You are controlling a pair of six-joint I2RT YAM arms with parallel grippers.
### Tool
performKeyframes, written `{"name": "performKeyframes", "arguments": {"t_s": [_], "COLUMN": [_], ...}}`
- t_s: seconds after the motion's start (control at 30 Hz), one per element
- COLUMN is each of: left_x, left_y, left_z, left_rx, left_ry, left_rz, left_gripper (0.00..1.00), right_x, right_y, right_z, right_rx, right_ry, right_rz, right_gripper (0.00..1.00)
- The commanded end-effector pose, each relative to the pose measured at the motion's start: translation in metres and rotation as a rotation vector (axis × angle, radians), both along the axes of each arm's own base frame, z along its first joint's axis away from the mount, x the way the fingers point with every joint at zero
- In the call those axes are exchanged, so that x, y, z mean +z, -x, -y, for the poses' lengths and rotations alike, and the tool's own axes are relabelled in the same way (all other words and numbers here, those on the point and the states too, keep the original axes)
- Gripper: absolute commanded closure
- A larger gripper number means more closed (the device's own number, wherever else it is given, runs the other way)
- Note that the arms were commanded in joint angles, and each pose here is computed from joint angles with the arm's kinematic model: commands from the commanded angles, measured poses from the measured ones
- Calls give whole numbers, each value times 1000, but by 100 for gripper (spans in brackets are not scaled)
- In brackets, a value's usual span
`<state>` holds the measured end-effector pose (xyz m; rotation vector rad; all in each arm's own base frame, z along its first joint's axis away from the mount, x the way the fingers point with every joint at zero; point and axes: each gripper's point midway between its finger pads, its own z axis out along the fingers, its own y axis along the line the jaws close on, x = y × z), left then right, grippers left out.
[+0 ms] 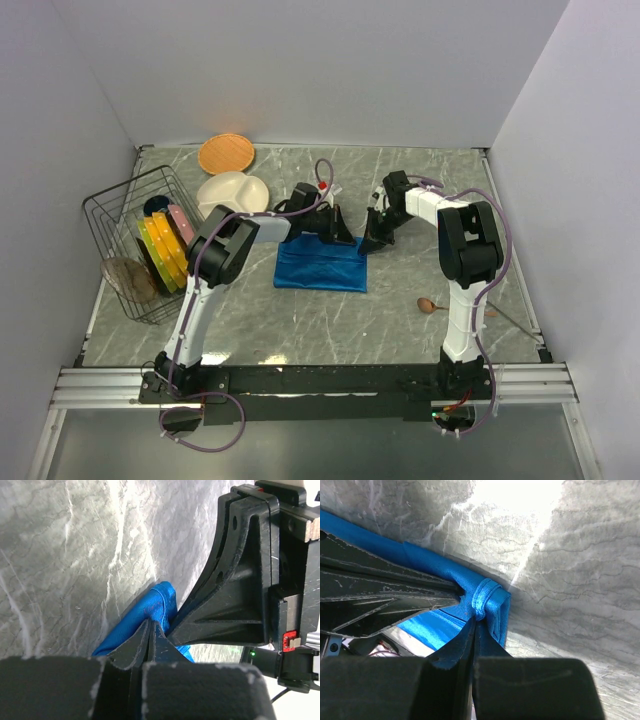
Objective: Fold the napkin into a case and place the utensils inside
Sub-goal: Smooth out the 2/3-rectangle-folded napkin at the center of the board.
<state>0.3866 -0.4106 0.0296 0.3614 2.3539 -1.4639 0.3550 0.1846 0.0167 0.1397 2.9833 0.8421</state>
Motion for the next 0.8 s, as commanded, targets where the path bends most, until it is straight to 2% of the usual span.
{"name": "performKeyframes", "arguments": {"t_s": [0.0, 0.13, 0.2, 0.27, 0.43, 0.63, 0.77], "left_x": [-37, -41, -42, -44, -46, -45, -48], "left_y": [6, 10, 11, 12, 14, 12, 14], "left_z": [-11, -12, -13, -13, -12, -11, -12], "left_rx": [9, 10, 8, 8, 0, -6, -6], "left_ry": [-125, -135, -138, -139, -144, -147, -147], "left_rz": [1, -12, -17, -23, -29, -21, -36], "left_gripper": [99, 99, 99, 99, 99, 99, 99], "right_x": [-13, 13, 37, 60, 79, 54, 30], "right_y": [15, 5, -1, -10, -24, -29, -14], "right_z": [12, 13, 12, 15, 8, -8, -9], "right_rx": [47, 84, 94, 85, 51, -47, -48], "right_ry": [86, 40, -10, -63, -136, -211, -181], "right_rz": [-4, 65, 107, 160, 228, 140, 81], "right_gripper": [99, 83, 80, 80, 82, 84, 86]}}
